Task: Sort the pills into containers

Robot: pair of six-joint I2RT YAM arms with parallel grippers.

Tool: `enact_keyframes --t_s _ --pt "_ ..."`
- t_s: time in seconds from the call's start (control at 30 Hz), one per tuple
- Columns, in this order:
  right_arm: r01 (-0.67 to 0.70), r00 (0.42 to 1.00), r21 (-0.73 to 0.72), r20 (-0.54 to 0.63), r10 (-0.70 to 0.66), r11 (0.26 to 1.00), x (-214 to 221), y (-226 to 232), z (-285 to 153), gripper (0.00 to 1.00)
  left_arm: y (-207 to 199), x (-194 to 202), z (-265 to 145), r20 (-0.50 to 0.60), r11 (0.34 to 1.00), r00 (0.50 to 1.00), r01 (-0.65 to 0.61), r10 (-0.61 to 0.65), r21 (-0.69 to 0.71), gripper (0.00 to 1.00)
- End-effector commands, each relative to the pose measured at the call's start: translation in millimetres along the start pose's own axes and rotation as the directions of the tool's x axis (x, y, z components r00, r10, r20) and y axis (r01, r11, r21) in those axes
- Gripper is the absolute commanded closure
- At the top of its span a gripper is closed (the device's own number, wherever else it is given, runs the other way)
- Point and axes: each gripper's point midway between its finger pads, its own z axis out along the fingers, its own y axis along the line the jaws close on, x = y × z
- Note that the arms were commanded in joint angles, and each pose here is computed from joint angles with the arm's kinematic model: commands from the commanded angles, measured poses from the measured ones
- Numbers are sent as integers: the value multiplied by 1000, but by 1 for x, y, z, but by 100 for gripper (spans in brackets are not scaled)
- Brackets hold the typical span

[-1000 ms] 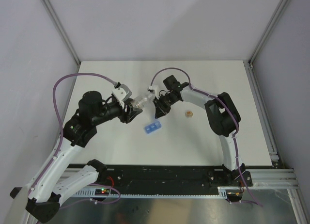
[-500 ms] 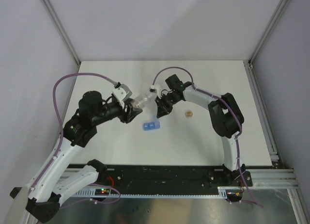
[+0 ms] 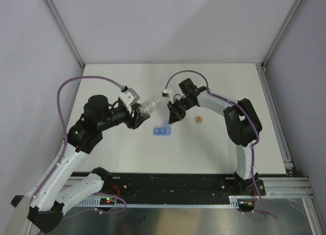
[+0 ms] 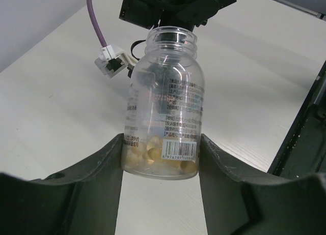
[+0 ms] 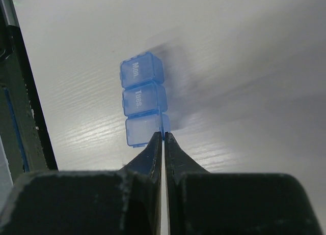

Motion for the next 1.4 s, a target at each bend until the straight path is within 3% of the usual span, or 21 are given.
enact_keyframes --t_s 0.0,0.47,0.97,1.37 --pt "50 996 28 67 -52 998 -19 5 -20 99 6 -9 1 29 1000 999 -21 21 -21 100" --pt "1 991 111 133 -16 994 -4 -1 -35 100 7 -3 6 27 1000 999 -21 22 -20 100" --pt "-55 957 229 289 -14 972 -1 0 -58 100 7 5 17 20 1000 1000 -3 3 -6 100" --pt "-141 949 248 309 60 959 15 -3 -56 100 9 12 21 5 1000 1000 8 -8 -6 100"
